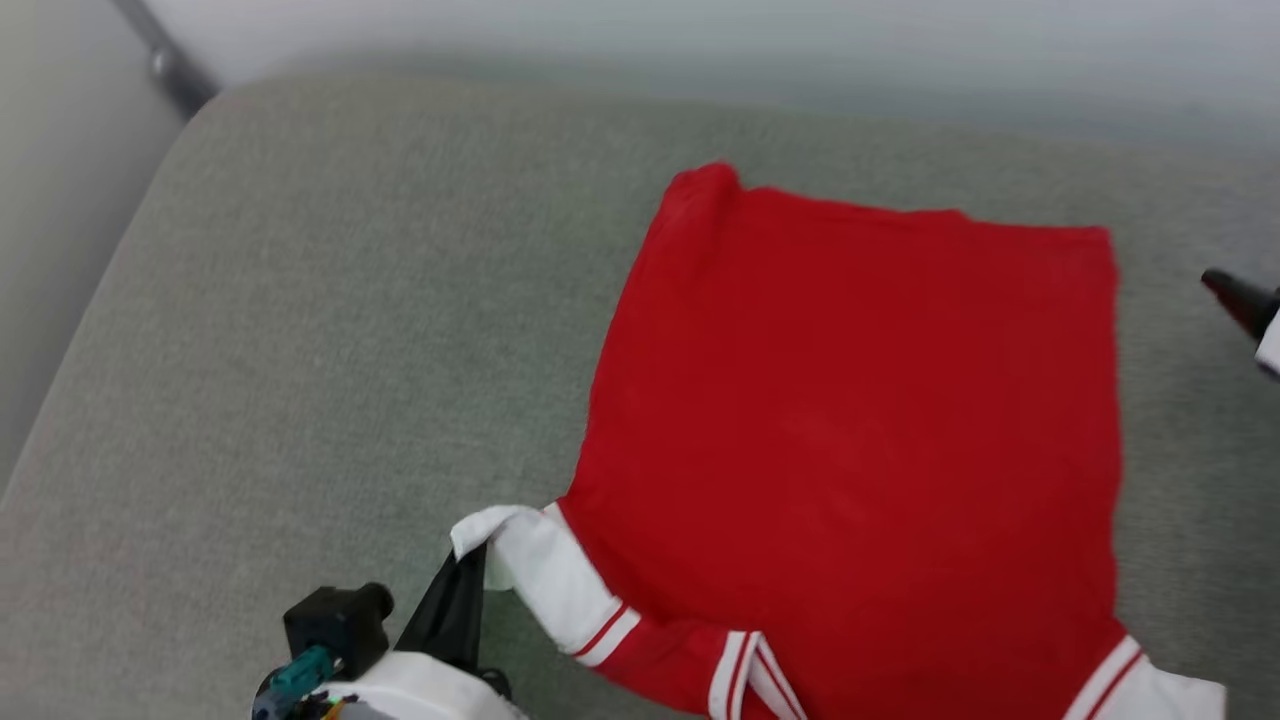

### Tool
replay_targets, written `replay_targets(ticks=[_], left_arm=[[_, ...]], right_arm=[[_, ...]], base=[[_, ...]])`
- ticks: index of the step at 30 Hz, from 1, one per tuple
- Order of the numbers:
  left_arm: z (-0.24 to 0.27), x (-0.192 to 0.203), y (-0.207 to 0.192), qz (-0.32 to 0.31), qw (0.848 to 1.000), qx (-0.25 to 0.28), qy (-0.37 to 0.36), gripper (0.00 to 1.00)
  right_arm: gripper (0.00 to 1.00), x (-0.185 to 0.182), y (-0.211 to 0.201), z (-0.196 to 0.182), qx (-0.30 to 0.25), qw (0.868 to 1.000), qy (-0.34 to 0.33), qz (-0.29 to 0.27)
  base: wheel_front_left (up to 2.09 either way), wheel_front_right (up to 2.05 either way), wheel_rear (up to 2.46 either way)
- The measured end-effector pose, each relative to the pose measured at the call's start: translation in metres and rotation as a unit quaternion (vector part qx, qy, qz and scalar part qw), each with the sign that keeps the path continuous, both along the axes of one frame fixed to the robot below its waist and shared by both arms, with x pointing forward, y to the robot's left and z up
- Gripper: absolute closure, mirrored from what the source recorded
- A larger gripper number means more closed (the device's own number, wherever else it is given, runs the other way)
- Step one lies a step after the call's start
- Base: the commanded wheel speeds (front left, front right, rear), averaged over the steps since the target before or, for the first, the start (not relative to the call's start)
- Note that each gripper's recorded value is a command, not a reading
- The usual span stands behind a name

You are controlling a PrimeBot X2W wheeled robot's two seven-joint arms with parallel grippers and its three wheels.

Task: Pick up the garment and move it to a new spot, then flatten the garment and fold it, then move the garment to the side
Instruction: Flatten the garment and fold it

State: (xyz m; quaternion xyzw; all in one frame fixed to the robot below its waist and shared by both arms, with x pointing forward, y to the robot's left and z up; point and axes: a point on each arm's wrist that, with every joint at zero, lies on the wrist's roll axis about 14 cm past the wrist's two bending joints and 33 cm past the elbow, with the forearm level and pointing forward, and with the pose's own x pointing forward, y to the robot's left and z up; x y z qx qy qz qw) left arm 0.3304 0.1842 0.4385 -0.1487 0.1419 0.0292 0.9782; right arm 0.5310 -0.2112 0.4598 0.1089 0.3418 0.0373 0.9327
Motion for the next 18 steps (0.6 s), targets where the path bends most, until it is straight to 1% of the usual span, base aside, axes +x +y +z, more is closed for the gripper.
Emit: replay_targets(ticks=[3, 5, 7, 9, 14, 17, 18], left_arm=[[-0.004, 0.008, 0.000, 0.007, 1.000, -0.004, 0.001, 1.00], [-0.007, 0.011, 0.001, 0.009, 1.000, -0.001, 0.004, 1.00], [-0.011, 0.013, 0.003, 0.017, 1.000, -0.001, 0.010, 1.00], [-0.015, 0.016, 0.007, 0.023, 1.000, 0.003, 0.013, 1.00], [-0.025, 0.023, 0.009, 0.030, 0.999, 0.005, 0.025, 1.00], [-0.029, 0.025, 0.010, 0.032, 0.999, 0.006, 0.028, 1.00], [-0.030, 0.025, 0.010, 0.032, 0.999, 0.007, 0.030, 1.00]], right_arm=[[0.00, 0.023, 0.013, -0.015, -0.001, 0.998, 0.053, 0.018], [0.00, 0.035, 0.018, -0.027, -0.011, 0.996, 0.084, 0.027], [0.00, 0.045, 0.027, -0.038, -0.007, 0.993, 0.113, 0.035], [0.00, 0.055, 0.038, -0.048, -0.010, 0.990, 0.129, 0.046], [0.00, 0.056, 0.056, -0.088, -0.007, 0.978, 0.199, 0.060], [0.00, 0.058, 0.059, -0.099, 0.002, 0.974, 0.220, 0.057], [0.06, 0.057, 0.059, -0.102, 0.001, 0.972, 0.227, 0.057]], base=[[0.00, 0.00, 0.00], [0.00, 0.00, 0.00], [0.00, 0.00, 0.00], [0.00, 0.00, 0.00], [0.00, 0.00, 0.00], [0.00, 0.00, 0.00], [0.00, 0.00, 0.00]])
